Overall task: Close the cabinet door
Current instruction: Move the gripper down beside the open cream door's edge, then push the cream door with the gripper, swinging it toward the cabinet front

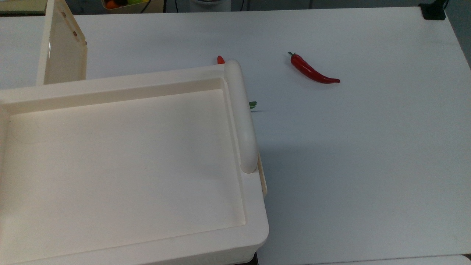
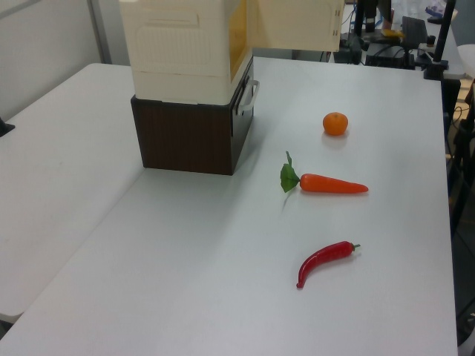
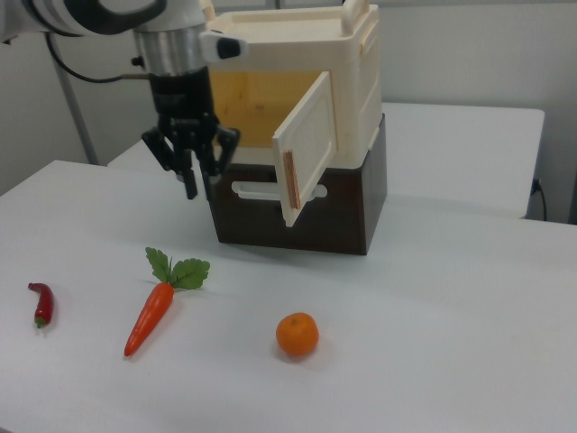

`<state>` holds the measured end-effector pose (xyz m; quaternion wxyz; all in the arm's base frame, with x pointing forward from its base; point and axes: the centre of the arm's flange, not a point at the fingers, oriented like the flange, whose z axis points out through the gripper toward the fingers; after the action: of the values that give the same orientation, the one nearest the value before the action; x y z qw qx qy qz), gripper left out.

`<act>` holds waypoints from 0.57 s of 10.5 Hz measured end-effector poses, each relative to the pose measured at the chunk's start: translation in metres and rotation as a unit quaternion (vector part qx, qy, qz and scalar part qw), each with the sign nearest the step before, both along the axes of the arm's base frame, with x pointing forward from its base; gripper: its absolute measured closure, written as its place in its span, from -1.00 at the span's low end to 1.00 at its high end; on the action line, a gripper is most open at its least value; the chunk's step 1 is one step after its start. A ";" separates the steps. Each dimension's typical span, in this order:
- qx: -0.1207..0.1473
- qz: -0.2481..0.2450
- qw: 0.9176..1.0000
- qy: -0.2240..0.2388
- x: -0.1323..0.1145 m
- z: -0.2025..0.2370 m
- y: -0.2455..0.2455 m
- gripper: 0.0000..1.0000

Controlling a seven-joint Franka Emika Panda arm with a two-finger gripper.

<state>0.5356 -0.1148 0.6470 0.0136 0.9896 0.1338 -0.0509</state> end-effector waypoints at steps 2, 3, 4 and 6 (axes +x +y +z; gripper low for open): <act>-0.001 0.093 0.995 -0.019 -0.003 0.001 -0.046 0.46; -0.001 0.128 0.992 -0.022 -0.010 0.003 -0.071 0.50; 0.000 0.155 0.988 -0.022 -0.018 0.003 -0.092 0.77; -0.009 0.188 0.981 -0.035 -0.022 0.006 -0.113 0.98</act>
<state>0.5140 -0.2279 0.6528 0.0361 0.9477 0.3167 -0.0142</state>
